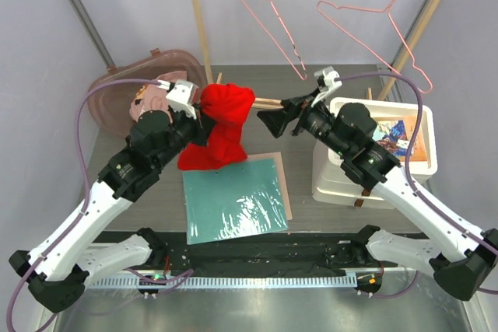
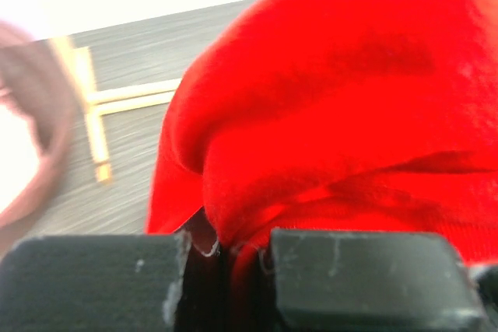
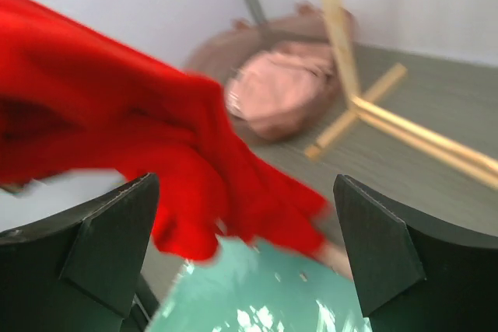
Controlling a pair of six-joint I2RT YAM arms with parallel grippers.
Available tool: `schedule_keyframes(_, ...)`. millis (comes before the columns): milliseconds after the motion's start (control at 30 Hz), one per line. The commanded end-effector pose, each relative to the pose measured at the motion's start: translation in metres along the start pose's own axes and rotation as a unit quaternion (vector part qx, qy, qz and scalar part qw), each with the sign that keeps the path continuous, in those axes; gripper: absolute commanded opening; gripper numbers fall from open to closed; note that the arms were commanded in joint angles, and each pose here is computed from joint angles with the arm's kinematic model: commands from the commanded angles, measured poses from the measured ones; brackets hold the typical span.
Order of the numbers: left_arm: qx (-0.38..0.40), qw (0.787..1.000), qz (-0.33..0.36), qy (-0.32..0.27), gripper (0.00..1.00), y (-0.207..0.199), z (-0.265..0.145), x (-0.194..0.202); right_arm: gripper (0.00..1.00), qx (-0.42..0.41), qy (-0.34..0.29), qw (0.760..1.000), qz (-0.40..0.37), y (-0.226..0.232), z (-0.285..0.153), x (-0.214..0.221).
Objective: Remove the t-shirt from the hanger
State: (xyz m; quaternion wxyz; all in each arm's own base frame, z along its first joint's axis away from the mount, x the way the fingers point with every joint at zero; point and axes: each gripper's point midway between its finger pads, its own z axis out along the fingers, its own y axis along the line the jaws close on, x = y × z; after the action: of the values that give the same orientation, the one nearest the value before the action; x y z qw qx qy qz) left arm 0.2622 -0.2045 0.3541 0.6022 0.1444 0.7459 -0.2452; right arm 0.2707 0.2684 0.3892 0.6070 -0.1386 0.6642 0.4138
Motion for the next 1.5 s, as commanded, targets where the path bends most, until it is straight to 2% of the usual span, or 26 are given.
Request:
schedule_keyframes(0,-0.114,0.992,-0.020,-0.048,0.00,0.036,-0.012,-0.042,0.98,0.121,0.031,0.992,-0.018,-0.051,-0.033,0.035)
schedule_keyframes(67,-0.142,0.989,-0.026,-0.043,0.00,0.047,-0.008,-0.043,0.97,0.106,0.041,0.993,-0.016,-0.045,-0.043,0.040)
schedule_keyframes(200,-0.203,0.978,-0.036,-0.044,0.00,0.075,0.006,-0.056,0.96,0.057,0.021,0.998,-0.006,-0.020,-0.064,0.024)
schedule_keyframes(300,-0.263,0.959,-0.055,-0.089,0.00,0.105,0.005,-0.087,0.96,0.030,0.016,0.999,-0.007,-0.008,-0.070,0.018)
schedule_keyframes(400,-0.316,0.934,-0.076,-0.147,0.00,0.135,0.008,-0.127,0.96,0.012,0.008,1.000,-0.016,0.001,-0.078,0.012)
schedule_keyframes(433,-0.333,0.928,-0.080,-0.144,0.00,0.146,0.021,-0.127,0.96,0.010,0.003,1.000,-0.018,0.002,-0.082,0.009)
schedule_keyframes(467,-0.349,0.916,-0.095,-0.176,0.00,0.156,0.012,-0.153,0.96,0.012,0.003,1.000,-0.020,0.002,-0.084,0.009)
schedule_keyframes(533,-0.367,0.902,-0.118,-0.195,0.00,0.175,0.022,-0.163,0.96,0.011,0.001,1.000,-0.019,0.003,-0.088,0.008)
schedule_keyframes(600,-0.372,0.884,-0.138,-0.248,0.00,0.186,0.022,-0.186,0.96,0.010,-0.004,1.000,-0.019,0.005,-0.095,0.005)
schedule_keyframes(733,-0.402,0.830,-0.211,-0.324,0.01,0.229,0.024,-0.202,0.96,0.015,-0.010,1.000,-0.021,0.004,-0.103,0.002)
schedule_keyframes(800,-0.418,0.817,-0.245,-0.312,0.00,0.247,0.036,-0.197,0.96,0.018,-0.008,1.000,-0.023,0.005,-0.108,0.000)
schedule_keyframes(833,-0.422,0.802,-0.277,-0.318,0.00,0.257,0.037,-0.195,0.96,0.018,-0.008,0.999,-0.025,0.005,-0.110,0.000)
schedule_keyframes(933,-0.458,0.778,-0.318,-0.290,0.00,0.277,0.046,-0.169,0.96,0.027,-0.003,0.999,-0.027,0.002,-0.116,0.001)
schedule_keyframes(967,-0.465,0.751,-0.359,-0.302,0.00,0.281,0.046,-0.161,0.96,0.029,-0.002,0.999,-0.027,0.001,-0.117,0.002)
schedule_keyframes(1033,-0.504,0.713,-0.393,-0.288,0.00,0.289,0.039,-0.127,0.96,0.029,-0.005,0.999,-0.027,0.002,-0.118,0.001)
schedule_keyframes(1067,-0.498,0.686,-0.433,-0.307,0.00,0.290,0.039,-0.121,0.96,0.026,-0.004,0.999,-0.027,0.003,-0.118,0.001)
schedule_keyframes(1200,-0.471,0.665,-0.479,-0.325,0.00,0.292,0.048,-0.086,0.96,0.022,-0.001,0.999,-0.030,0.005,-0.117,0.001)
schedule_keyframes(1233,-0.481,0.657,-0.488,-0.315,0.00,0.296,0.052,-0.063,0.96,0.021,-0.001,0.999,-0.030,0.005,-0.117,0.001)
schedule_keyframes(1267,-0.476,0.638,-0.511,-0.324,0.00,0.296,0.053,-0.057,0.96,0.021,0.000,0.999,-0.031,0.005,-0.117,0.001)
schedule_keyframes(1367,-0.492,0.612,-0.539,-0.305,0.00,0.300,0.054,-0.030,0.96,0.020,0.003,0.999,-0.029,0.005,-0.118,0.004)
schedule_keyframes(1400,-0.489,0.584,-0.565,-0.317,0.00,0.304,0.052,-0.027,0.96,0.019,0.002,0.999,-0.029,0.005,-0.119,0.003)
schedule_keyframes(1467,-0.509,0.552,-0.596,-0.286,0.00,0.308,0.053,-0.002,0.96,0.021,0.000,0.999,-0.027,0.005,-0.121,0.004)
